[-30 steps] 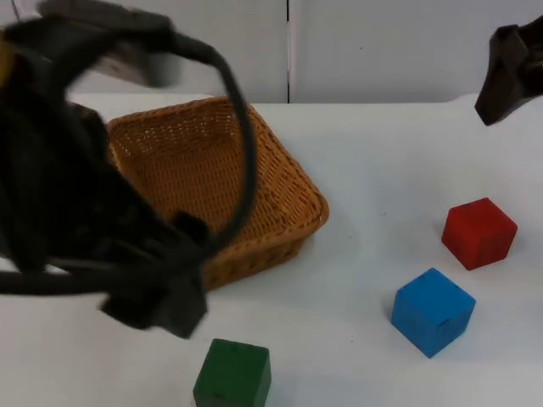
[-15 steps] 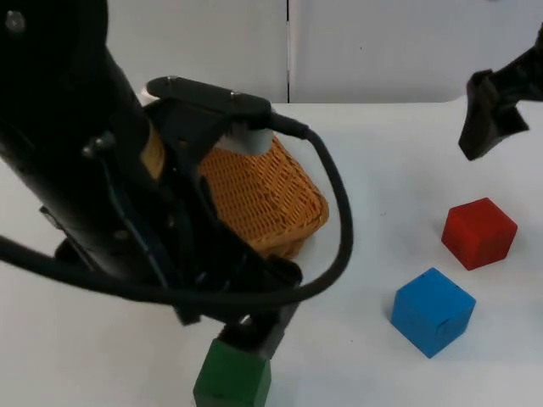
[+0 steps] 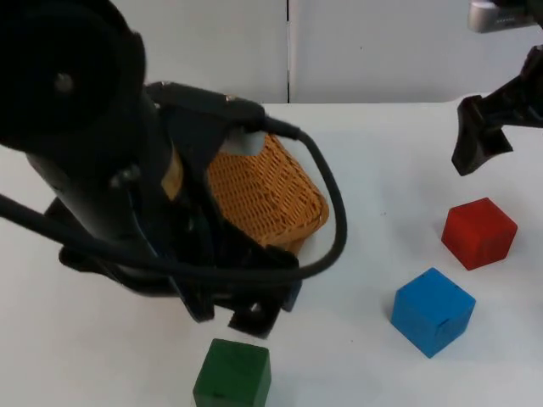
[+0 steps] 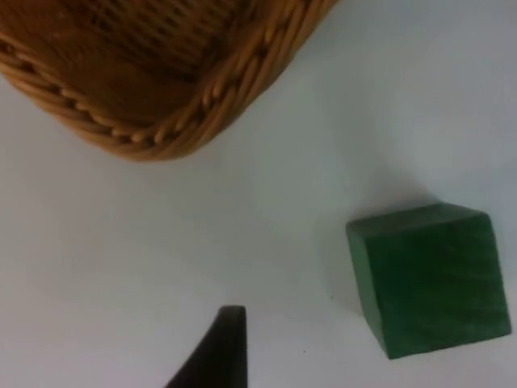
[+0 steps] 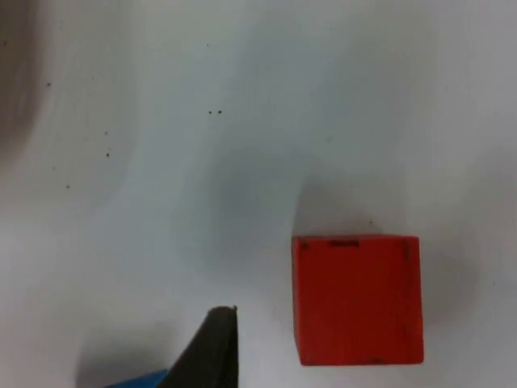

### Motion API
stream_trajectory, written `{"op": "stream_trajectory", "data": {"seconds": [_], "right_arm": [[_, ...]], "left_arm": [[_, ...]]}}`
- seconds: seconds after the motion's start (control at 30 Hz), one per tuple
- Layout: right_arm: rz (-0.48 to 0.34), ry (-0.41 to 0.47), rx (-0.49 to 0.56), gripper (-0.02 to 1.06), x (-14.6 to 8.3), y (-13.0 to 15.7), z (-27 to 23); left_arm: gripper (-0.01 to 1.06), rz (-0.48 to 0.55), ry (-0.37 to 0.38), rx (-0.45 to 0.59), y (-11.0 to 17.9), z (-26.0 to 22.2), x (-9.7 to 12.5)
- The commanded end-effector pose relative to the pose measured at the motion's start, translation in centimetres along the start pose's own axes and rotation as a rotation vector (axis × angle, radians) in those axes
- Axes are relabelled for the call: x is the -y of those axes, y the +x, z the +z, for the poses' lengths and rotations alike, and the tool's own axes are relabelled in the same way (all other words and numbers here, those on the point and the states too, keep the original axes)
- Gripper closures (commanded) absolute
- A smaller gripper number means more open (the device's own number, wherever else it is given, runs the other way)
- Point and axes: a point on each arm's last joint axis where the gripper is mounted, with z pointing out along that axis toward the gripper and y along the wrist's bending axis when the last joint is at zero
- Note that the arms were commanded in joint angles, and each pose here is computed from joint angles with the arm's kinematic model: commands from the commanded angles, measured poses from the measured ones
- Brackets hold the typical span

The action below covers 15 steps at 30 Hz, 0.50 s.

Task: Pick up one cube with each hand and place exactly two cubes into the same basket, leaving the remaining cube outside.

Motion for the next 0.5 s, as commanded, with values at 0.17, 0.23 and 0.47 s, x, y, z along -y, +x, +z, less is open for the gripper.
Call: {"op": "stream_trajectory", "data": {"seconds": [0.17,0.23,0.47], "right_arm": [[0.003,0.003,0.013,-0.01,0.1,-0.2,1.7],[0.003,0.002,0.004,-0.01,0.1,-0.1,2.4],[0.002,0.0,-0.022,-0.01,0.1,0.3,4.6]], "left_arm": [[0.0,-0.024,-0.006,-0.033,-0.1,2.6,0.7],[0.0,-0.024,0.004,-0.025,-0.2,3.1,0.8],[0.0,-0.025,0.021,-0.011,-0.4,4.1,1.1]]}}
